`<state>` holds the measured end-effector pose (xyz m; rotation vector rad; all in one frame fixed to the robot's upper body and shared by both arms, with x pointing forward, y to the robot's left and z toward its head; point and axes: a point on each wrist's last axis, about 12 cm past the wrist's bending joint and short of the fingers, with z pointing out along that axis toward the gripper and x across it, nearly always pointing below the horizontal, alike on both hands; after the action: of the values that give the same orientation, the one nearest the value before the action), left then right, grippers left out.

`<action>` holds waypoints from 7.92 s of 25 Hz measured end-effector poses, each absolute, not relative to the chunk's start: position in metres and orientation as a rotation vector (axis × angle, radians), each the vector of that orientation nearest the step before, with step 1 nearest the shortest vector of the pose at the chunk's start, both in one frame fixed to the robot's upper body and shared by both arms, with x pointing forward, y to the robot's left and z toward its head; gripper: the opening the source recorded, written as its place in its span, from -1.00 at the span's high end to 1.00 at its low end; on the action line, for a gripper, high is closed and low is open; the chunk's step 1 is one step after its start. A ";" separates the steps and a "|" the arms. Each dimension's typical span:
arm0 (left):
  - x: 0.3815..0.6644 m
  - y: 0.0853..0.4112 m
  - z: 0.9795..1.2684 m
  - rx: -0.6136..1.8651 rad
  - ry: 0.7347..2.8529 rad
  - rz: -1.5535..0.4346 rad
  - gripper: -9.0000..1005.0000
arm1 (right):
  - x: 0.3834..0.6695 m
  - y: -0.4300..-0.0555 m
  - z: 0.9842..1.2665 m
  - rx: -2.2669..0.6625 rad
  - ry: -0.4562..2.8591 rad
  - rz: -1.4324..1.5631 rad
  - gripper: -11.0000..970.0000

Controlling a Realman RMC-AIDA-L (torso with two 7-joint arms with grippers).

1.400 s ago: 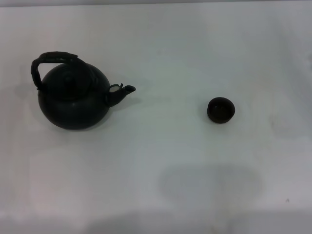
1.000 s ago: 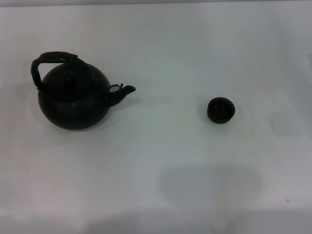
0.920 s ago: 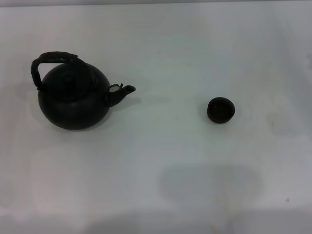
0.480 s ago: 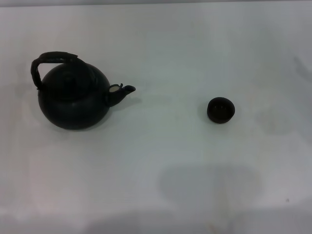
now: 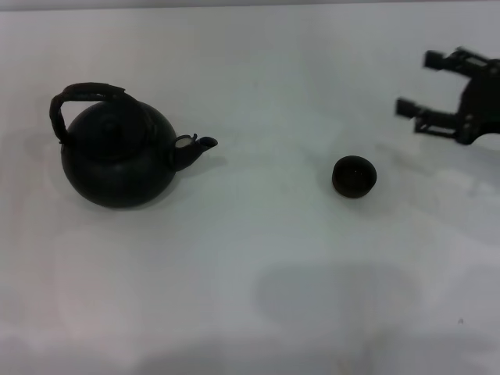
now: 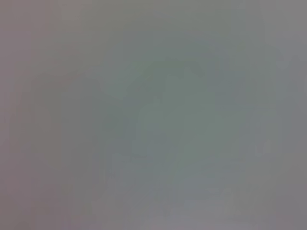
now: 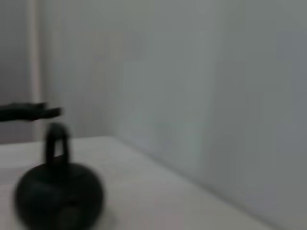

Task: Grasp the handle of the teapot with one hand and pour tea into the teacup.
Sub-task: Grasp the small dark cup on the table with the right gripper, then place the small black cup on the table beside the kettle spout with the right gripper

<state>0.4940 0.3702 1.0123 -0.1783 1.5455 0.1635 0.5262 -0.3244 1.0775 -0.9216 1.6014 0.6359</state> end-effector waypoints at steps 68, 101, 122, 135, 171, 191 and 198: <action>0.503 0.362 1.012 -0.168 1.565 0.138 -0.74 | 0.541 -0.269 1.036 -1.202 1.889 0.618 -0.80; 0.509 0.362 1.013 -0.171 1.577 0.139 -0.74 | 0.544 -0.265 1.034 -1.199 1.919 0.617 -0.79; 0.508 0.364 1.012 -0.174 1.578 0.143 -0.74 | 0.544 -0.266 1.028 -1.198 1.955 0.574 -0.78; 0.507 0.364 1.012 -0.175 1.579 0.143 -0.74 | 0.543 -0.265 1.027 -1.229 1.954 0.570 -0.52; 0.504 0.365 1.011 -0.172 1.574 0.146 -0.74 | 0.571 -0.175 1.071 -1.472 1.801 0.608 -0.49; 0.506 0.362 1.012 -0.165 1.575 0.137 -0.74 | 0.564 -0.171 1.047 -1.542 1.839 0.499 -0.50; 0.505 0.361 1.011 -0.168 1.579 0.137 -0.74 | 0.564 -0.172 1.047 -1.561 1.835 0.494 -0.50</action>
<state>0.5046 0.3612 1.0106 -0.1683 1.5789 0.1365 0.5641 -0.1723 1.0471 -1.5611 1.8345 0.4937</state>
